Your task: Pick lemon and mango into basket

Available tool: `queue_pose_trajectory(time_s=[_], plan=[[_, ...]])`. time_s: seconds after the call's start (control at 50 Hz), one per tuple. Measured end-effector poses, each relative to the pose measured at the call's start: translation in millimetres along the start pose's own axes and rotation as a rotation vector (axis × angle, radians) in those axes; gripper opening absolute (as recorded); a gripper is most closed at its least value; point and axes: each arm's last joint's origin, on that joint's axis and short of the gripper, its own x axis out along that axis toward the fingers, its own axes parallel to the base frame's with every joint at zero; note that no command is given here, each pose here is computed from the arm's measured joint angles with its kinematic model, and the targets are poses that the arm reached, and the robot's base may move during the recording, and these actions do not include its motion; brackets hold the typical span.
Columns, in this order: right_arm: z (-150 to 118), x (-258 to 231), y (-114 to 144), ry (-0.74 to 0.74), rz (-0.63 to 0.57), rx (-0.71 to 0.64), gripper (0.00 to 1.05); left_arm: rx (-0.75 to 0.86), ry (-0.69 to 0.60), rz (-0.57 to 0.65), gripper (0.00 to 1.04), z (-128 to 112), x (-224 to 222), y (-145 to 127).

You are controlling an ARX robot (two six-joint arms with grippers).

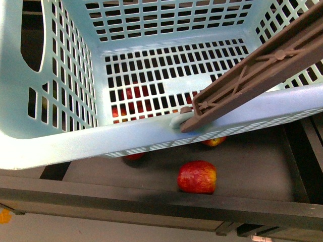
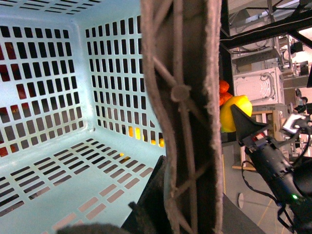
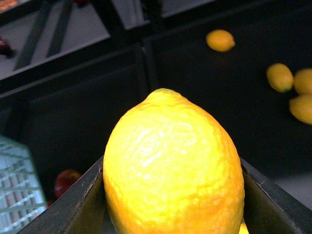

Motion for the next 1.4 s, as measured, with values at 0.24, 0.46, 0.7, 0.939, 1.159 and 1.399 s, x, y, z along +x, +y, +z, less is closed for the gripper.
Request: queue_pose_trajectory(time_s=[0.24,0.46,0.7,0.939,1.159,1.399], plan=[[8.3,-25.0,78.2,-0.063,0.179,-0.086,0.65,0.000,-0.001,0.000,0.06,0.0,0.0,0.0],[-11.9,-32.9,162.9,-0.019,0.375,-0.121,0.65,0.000,-0.001,0.000,0.06,0.1,0.0,-0.1],[-49.6,-21.9,196.9,0.091,0.437,-0.118,0.77,0.000,-0.001,0.000,0.06,0.1,0.0,-0.1],[-38.1,-32.7,180.7,0.017,0.369,-0.039,0.96,0.001,-0.001,0.001,0.06,0.0,0.0,0.1],[-22.7,-58.4,141.7,-0.228,0.130,-0.020,0.91,0.001,-0.005,0.004,0.06,0.5,-0.2,0.4],[-78.3,-66.5,126.1,-0.368,0.141,-0.240,0.46,0.000,0.004,-0.002,0.06,-1.0,0.4,-0.7]])
